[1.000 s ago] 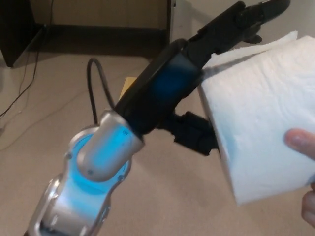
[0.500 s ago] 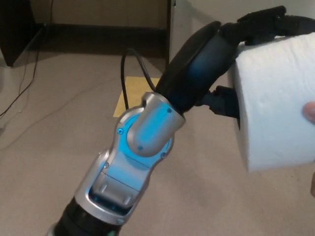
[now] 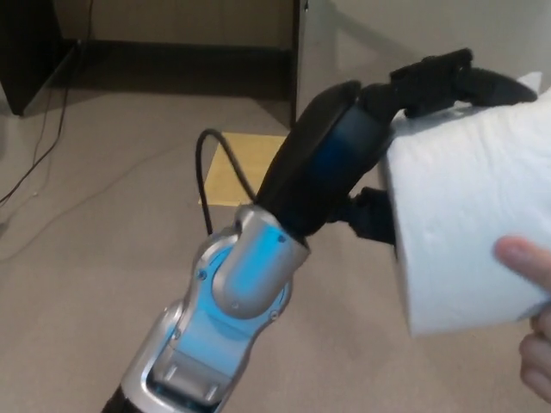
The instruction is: A person is holding a toilet paper roll and the robot extends its left hand to grab the roll by inserting its thumb into the gap in the middle and brings its hand down by its side. Then it extends its arm again to hand the toilet paper roll back to the person.
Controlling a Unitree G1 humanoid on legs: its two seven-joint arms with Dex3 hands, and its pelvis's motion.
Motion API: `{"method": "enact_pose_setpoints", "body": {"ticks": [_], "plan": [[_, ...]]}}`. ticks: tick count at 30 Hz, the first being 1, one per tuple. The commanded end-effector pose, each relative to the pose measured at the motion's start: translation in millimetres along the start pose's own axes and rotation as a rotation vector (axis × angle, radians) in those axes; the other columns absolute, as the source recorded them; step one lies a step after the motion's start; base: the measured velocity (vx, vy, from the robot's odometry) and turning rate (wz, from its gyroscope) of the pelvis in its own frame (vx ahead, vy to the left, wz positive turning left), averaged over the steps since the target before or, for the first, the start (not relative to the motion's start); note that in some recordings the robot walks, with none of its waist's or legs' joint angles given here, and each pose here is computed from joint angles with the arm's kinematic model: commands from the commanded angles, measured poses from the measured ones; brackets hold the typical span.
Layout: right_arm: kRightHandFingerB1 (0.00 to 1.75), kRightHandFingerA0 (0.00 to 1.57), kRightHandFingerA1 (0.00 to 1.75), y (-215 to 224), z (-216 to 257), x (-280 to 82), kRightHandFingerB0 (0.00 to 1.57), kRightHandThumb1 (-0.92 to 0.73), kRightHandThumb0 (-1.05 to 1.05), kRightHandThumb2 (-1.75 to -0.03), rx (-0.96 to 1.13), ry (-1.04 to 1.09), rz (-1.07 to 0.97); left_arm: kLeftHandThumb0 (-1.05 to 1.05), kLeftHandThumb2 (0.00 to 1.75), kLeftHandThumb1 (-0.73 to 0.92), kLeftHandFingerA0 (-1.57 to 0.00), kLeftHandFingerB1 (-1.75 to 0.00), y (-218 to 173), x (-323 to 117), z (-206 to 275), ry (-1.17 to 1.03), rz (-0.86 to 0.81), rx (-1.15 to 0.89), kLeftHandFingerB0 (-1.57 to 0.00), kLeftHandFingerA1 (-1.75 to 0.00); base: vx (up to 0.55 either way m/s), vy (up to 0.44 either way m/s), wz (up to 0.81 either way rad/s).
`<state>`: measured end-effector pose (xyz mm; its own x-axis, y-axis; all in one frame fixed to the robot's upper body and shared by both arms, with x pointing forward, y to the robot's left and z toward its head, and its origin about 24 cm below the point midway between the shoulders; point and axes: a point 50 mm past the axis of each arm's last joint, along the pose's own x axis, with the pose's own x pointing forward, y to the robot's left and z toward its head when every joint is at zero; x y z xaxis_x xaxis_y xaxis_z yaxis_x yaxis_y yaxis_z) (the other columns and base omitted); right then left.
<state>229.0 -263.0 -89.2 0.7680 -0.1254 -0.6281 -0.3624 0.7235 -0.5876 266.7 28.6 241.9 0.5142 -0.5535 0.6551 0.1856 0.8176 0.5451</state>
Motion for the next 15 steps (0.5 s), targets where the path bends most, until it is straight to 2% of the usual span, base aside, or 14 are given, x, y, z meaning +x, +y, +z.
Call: {"method": "enact_pose_setpoints", "body": {"ticks": [1, 3, 6, 8, 10, 11, 12, 13, 14, 15], "plan": [[0.44, 0.74, 0.61, -9.7, 5.1, 2.8, 0.56, -0.68, -0.43, -0.60, -0.014, 0.000, -0.003, -0.03, 0.98, 0.61, -1.01, -1.13, 17.1, -8.0, -4.3, -0.026, 0.021, 0.055, -0.89, -1.36, 0.00, 0.000, 0.00], [0.43, 0.73, 0.60, -11.3, 5.8, 3.1, 0.56, -0.68, -0.42, -0.60, -0.022, -0.001, -0.004, 0.00, 1.02, 0.60, -1.09, -1.08, 27.8, -13.4, -9.1, -0.017, 0.039, 0.065, -0.90, -1.20, 0.00, 0.000, 0.00], [0.44, 0.75, 0.63, -12.4, 6.0, 2.9, 0.57, -0.67, -0.42, -0.60, -0.020, -0.008, -0.016, 0.03, 0.97, 0.62, -1.08, -1.08, 46.9, -22.2, -15.6, -0.004, 0.079, 0.088, -0.88, -1.16, 0.00, 0.000, 0.00], [0.44, 0.76, 0.67, -15.5, 5.0, 2.6, 0.57, -0.67, -0.43, -0.60, -0.015, -0.008, -0.024, 0.05, 1.04, 0.59, -1.05, -1.10, 67.6, -30.7, -21.2, 0.023, 0.113, 0.081, -0.89, -1.22, 0.00, 0.000, 0.00], [0.44, 0.76, 0.67, -17.2, 5.0, 2.6, 0.57, -0.67, -0.43, -0.60, -0.013, -0.007, -0.026, 0.05, 1.04, 0.59, -1.05, -1.10, 72.3, -32.4, -22.1, 0.032, 0.122, 0.083, -0.89, -1.22, 0.00, 0.000, 0.00], [0.43, 0.77, 0.68, -17.6, 4.8, 2.5, 0.57, -0.67, -0.43, -0.60, -0.013, -0.006, -0.026, 0.10, 1.07, 0.59, -1.08, -1.09, 87.3, -43.6, -23.4, 0.070, 0.148, 0.084, -0.89, -1.16, 0.00, 0.000, 0.00], [0.43, 0.78, 0.69, -17.5, 3.2, 2.0, 0.57, -0.67, -0.43, -0.60, -0.016, -0.002, -0.028, 0.10, 1.04, 0.60, -1.08, -1.09, 95.9, -53.2, -25.0, 0.098, 0.169, 0.101, -0.88, -1.17, 0.00, 0.000, 0.00], [0.44, 0.78, 0.70, -17.1, 0.5, 0.9, 0.57, -0.67, -0.42, -0.60, -0.014, 0.002, -0.027, 0.01, 0.83, 0.70, -1.08, -1.08, 100.8, -61.8, -28.0, 0.126, 0.191, 0.112, -0.88, -1.17, 0.00, 0.000, 0.00], [0.44, 0.78, 0.70, -16.9, -0.6, 0.4, 0.57, -0.67, -0.42, -0.60, -0.013, 0.003, -0.026, 0.01, 0.83, 0.70, -1.08, -1.08, 102.7, -65.4, -29.1, 0.136, 0.199, 0.116, -0.88, -1.17, 0.00, 0.000, 0.00], [0.44, 0.77, 0.70, -14.3, -5.9, -1.7, 0.57, -0.67, -0.42, -0.60, -0.016, 0.011, -0.022, -0.07, 0.74, 0.76, -1.08, -1.08, 103.4, -73.4, -30.7, 0.164, 0.205, 0.120, -0.89, -1.16, 0.00, 0.000, 0.00]]}}
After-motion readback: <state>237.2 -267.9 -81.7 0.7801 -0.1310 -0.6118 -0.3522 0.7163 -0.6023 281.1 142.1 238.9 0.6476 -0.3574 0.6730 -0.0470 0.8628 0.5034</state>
